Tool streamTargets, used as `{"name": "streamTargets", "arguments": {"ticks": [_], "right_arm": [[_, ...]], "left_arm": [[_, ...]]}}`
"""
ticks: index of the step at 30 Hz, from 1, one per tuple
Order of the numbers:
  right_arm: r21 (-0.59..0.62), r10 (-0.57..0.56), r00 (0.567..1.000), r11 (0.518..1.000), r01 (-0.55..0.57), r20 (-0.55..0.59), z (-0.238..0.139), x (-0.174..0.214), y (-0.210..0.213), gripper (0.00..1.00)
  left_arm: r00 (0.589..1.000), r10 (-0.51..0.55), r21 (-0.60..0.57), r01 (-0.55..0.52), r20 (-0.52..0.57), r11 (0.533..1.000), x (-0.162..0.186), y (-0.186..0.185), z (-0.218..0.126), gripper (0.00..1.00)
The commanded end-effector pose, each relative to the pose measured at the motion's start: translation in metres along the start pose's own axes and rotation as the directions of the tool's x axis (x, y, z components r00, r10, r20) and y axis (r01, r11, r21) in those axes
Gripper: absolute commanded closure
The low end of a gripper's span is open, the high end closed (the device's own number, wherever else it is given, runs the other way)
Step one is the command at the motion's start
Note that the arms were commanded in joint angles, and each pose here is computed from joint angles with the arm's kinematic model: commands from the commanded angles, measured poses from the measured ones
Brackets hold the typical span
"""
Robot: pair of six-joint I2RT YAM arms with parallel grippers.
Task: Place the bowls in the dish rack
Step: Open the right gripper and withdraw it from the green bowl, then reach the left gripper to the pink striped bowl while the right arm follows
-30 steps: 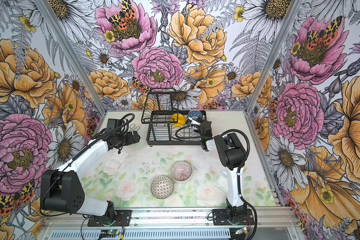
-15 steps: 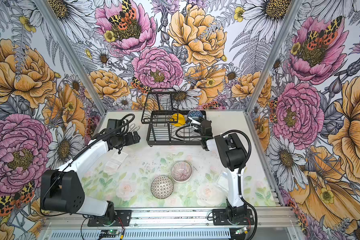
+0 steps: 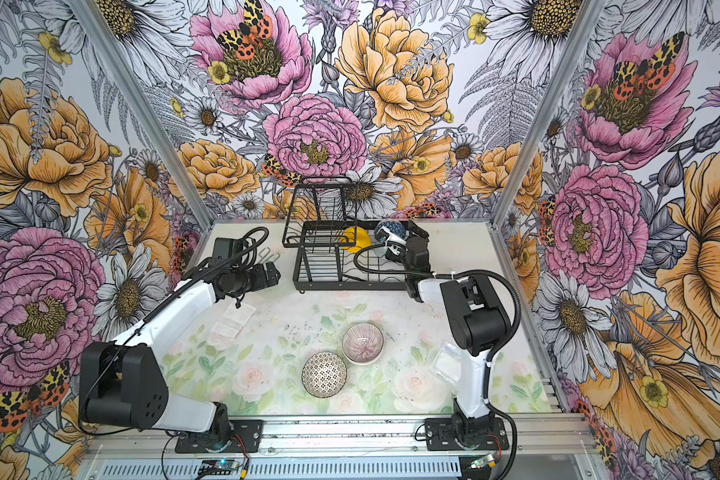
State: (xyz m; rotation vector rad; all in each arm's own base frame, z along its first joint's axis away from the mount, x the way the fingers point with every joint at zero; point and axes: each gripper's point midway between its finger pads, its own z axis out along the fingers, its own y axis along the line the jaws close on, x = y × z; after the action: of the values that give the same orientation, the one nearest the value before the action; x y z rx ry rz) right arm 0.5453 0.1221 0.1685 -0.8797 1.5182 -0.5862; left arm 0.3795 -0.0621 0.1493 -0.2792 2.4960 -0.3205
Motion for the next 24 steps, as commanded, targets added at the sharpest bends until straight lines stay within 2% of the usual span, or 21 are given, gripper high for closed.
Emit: {"name": "streamTargets", "arguments": {"ticks": [1, 3, 5, 10, 14, 19, 22, 24], "right_arm": [[0.042, 0.058, 0.998, 0.998, -0.056, -0.032, -0.014, -0.007, -0.020, 0.00], [0.057, 0.077, 0.996, 0.996, -0.074, -0.050, -0.022, -0.013, -0.025, 0.00], [0.067, 0.152, 0.983, 0.987, -0.145, -0.101, -0.032, -0.016, -0.037, 0.01], [0.063, 0.361, 0.910, 0.933, -0.355, -0.203, -0.063, -0.024, -0.063, 0.00], [0.093, 0.505, 0.807, 0.860, -0.502, -0.305, -0.091, -0.021, -0.074, 0.00], [0.073, 0.565, 0.731, 0.807, -0.586, -0.382, -0.127, -0.024, -0.067, 0.01], [0.054, 0.635, 0.637, 0.726, -0.686, -0.437, -0.148, -0.025, -0.059, 0.01], [0.050, 0.666, 0.559, 0.664, -0.746, -0.494, -0.159, -0.022, -0.054, 0.00]], "left_arm": [[1.000, 0.004, 0.032, -0.005, 0.026, 0.999, -0.003, -0.007, -0.007, 0.01], [1.000, 0.007, 0.030, -0.008, 0.029, 1.000, -0.002, -0.007, -0.008, 0.01], [0.999, 0.008, 0.033, -0.010, 0.035, 0.999, -0.002, -0.008, -0.012, 0.01], [0.999, 0.012, 0.030, -0.014, 0.052, 0.999, 0.002, -0.010, -0.024, 0.01], [0.998, 0.031, 0.027, -0.032, 0.047, 0.999, 0.008, -0.015, -0.032, 0.01], [0.998, 0.053, 0.038, -0.055, 0.045, 0.998, 0.014, -0.026, -0.042, 0.01], [0.997, 0.071, 0.053, -0.073, 0.039, 0.996, 0.019, -0.036, -0.047, 0.01], [0.996, 0.087, 0.054, -0.089, 0.031, 0.995, 0.025, -0.042, -0.048, 0.01]]}}
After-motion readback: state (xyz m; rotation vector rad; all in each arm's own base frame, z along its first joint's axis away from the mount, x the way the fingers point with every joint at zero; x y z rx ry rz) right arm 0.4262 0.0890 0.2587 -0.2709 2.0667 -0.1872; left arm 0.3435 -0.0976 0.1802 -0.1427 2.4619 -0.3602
